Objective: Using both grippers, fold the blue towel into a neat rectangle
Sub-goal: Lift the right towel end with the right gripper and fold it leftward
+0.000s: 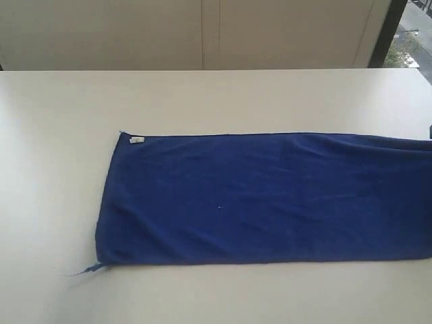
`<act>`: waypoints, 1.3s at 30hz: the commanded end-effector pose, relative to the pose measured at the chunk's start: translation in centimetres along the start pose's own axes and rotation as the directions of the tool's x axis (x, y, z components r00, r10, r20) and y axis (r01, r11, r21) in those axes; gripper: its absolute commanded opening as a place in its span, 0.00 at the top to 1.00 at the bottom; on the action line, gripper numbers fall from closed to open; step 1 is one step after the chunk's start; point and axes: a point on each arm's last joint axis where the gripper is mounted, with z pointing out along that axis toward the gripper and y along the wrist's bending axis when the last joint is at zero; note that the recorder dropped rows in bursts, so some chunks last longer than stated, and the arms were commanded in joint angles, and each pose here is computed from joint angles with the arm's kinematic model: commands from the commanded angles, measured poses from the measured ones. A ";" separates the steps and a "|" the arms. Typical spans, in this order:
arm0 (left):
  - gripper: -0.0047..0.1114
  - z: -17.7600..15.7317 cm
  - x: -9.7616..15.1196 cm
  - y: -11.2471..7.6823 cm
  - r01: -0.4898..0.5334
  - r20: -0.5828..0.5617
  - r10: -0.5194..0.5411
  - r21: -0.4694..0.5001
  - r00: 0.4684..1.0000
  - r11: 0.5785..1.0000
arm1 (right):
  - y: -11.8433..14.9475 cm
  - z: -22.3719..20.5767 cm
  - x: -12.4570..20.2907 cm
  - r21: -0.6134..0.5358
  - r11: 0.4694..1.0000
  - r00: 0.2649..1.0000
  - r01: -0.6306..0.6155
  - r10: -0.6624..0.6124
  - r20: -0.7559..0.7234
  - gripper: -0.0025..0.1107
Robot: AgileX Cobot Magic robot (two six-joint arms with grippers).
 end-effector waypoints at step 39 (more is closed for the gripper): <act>0.96 0.1 0.3 0.0 -0.003 -0.011 0.002 -0.005 1.000 1.000 | 38.1 -13.7 6.5 -0.404 0.513 0.649 0.758 -0.661 0.377 0.98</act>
